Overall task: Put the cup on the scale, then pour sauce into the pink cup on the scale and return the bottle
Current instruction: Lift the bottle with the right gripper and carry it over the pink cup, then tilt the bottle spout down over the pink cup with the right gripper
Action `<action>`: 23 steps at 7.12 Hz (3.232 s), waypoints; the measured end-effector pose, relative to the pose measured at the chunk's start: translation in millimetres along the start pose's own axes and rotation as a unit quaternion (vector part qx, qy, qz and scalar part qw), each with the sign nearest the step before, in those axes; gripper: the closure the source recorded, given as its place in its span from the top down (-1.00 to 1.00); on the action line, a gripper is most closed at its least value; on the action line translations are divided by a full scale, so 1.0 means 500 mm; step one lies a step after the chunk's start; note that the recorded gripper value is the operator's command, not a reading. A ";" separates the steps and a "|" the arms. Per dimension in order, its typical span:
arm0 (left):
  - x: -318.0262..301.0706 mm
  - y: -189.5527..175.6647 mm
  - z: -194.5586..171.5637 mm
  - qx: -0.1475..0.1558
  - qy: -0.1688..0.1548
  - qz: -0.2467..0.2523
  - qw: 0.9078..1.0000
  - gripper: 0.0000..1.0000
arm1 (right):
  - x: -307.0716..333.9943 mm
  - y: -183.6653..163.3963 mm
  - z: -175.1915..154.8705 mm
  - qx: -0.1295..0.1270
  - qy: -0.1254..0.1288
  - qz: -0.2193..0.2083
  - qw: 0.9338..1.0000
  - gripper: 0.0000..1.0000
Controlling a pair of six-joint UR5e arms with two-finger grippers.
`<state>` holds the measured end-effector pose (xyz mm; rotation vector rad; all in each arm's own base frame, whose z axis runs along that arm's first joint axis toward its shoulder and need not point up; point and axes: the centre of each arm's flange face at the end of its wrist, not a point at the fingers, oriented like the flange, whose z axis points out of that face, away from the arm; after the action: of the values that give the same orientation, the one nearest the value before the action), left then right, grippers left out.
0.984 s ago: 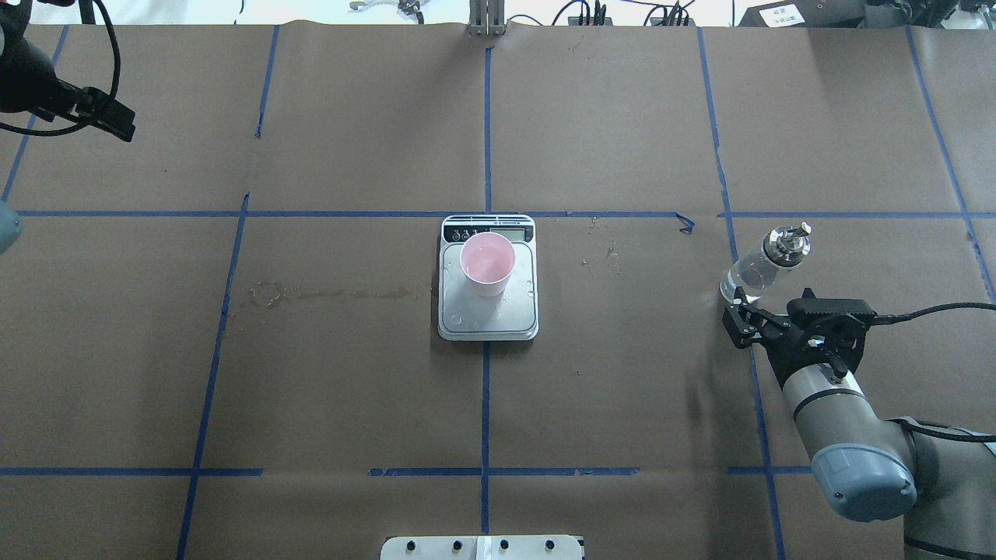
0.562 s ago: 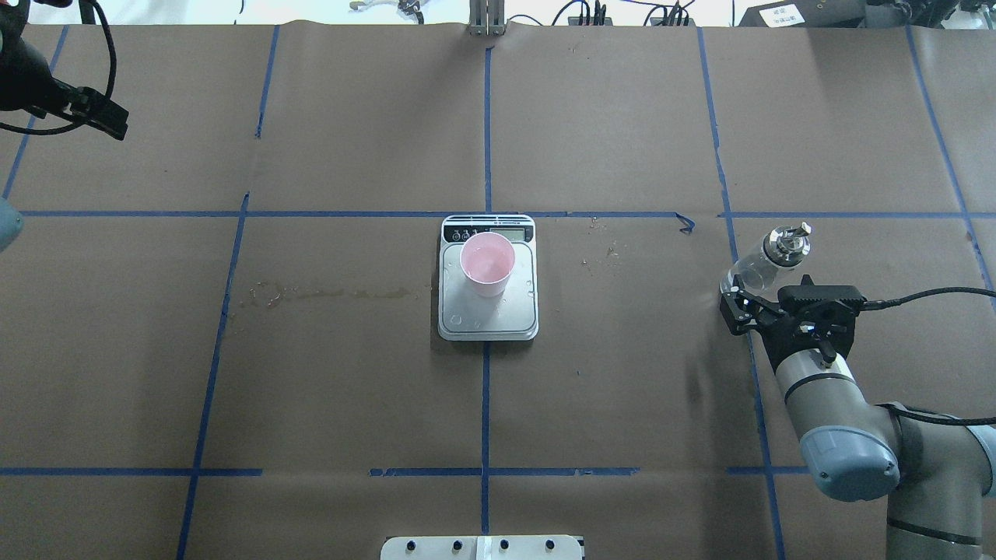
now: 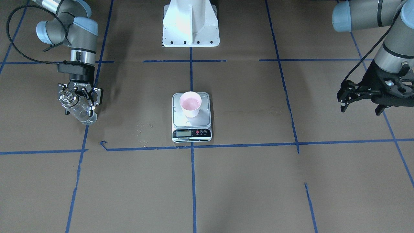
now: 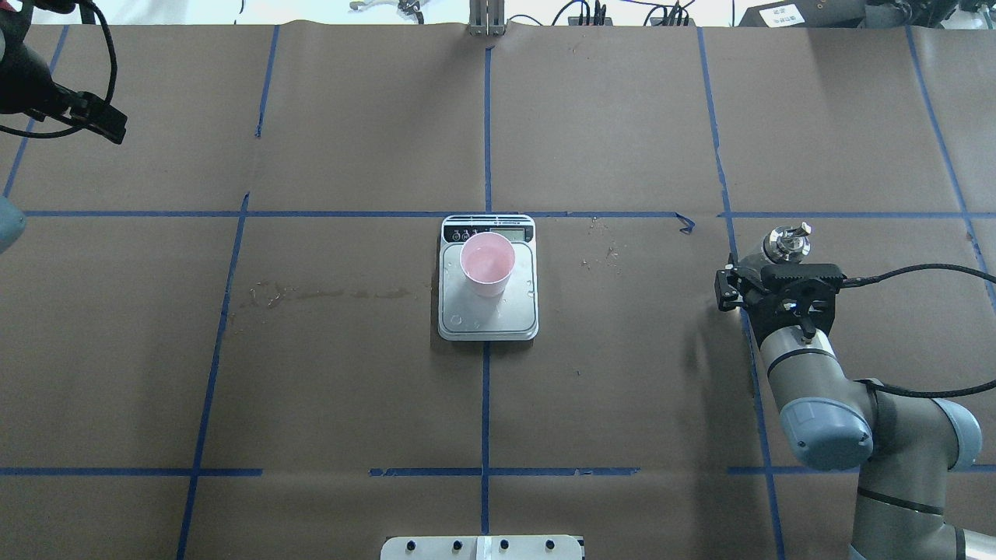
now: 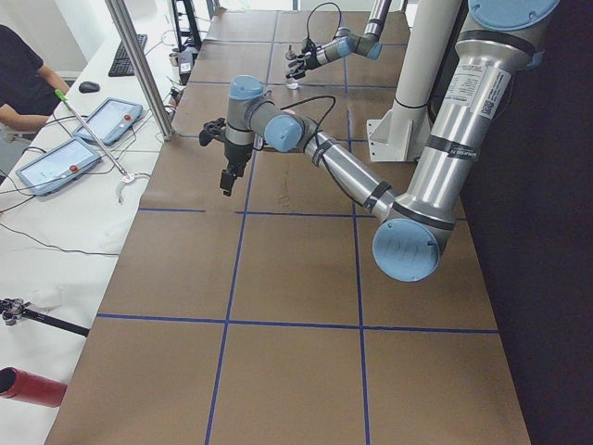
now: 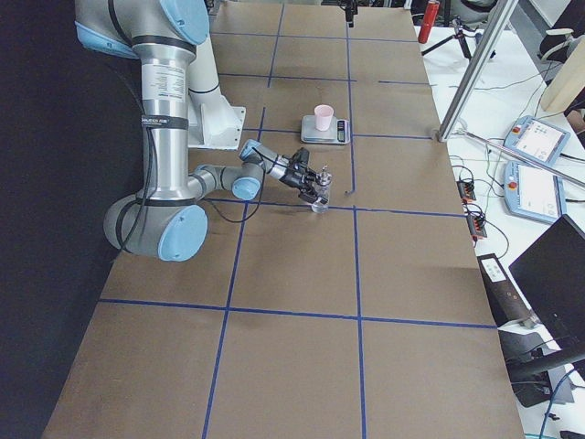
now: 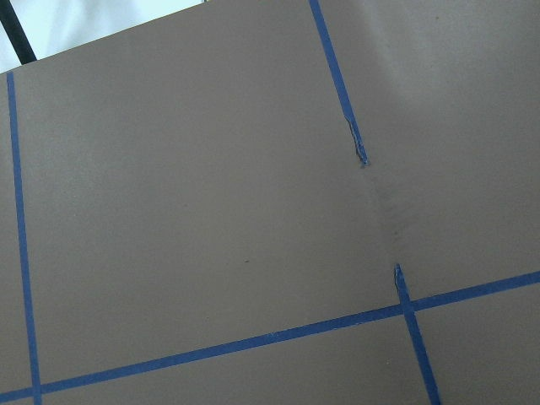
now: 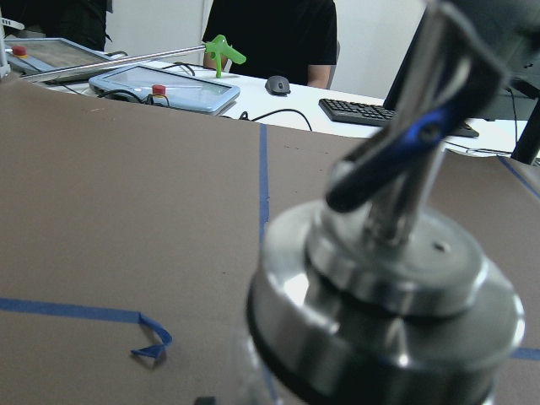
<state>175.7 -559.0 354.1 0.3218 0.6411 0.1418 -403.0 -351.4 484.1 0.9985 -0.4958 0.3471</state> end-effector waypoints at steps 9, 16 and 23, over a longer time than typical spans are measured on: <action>-0.238 0.037 -0.019 -0.014 -0.016 0.047 0.999 1.00 | -0.327 -0.309 -0.146 0.047 -0.064 -0.212 0.974 -1.00; -0.355 0.066 0.025 -0.022 -0.028 0.099 0.994 1.00 | -0.450 -0.190 -0.090 0.079 0.162 -0.640 0.747 -1.00; -0.361 0.066 0.042 -0.024 -0.028 0.100 0.994 1.00 | -0.487 -0.181 -0.068 0.078 0.218 -0.741 0.630 -1.00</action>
<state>44.0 -574.4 482.6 0.3421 0.5492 0.3377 -553.9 -380.6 271.9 1.1313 0.8964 -0.8905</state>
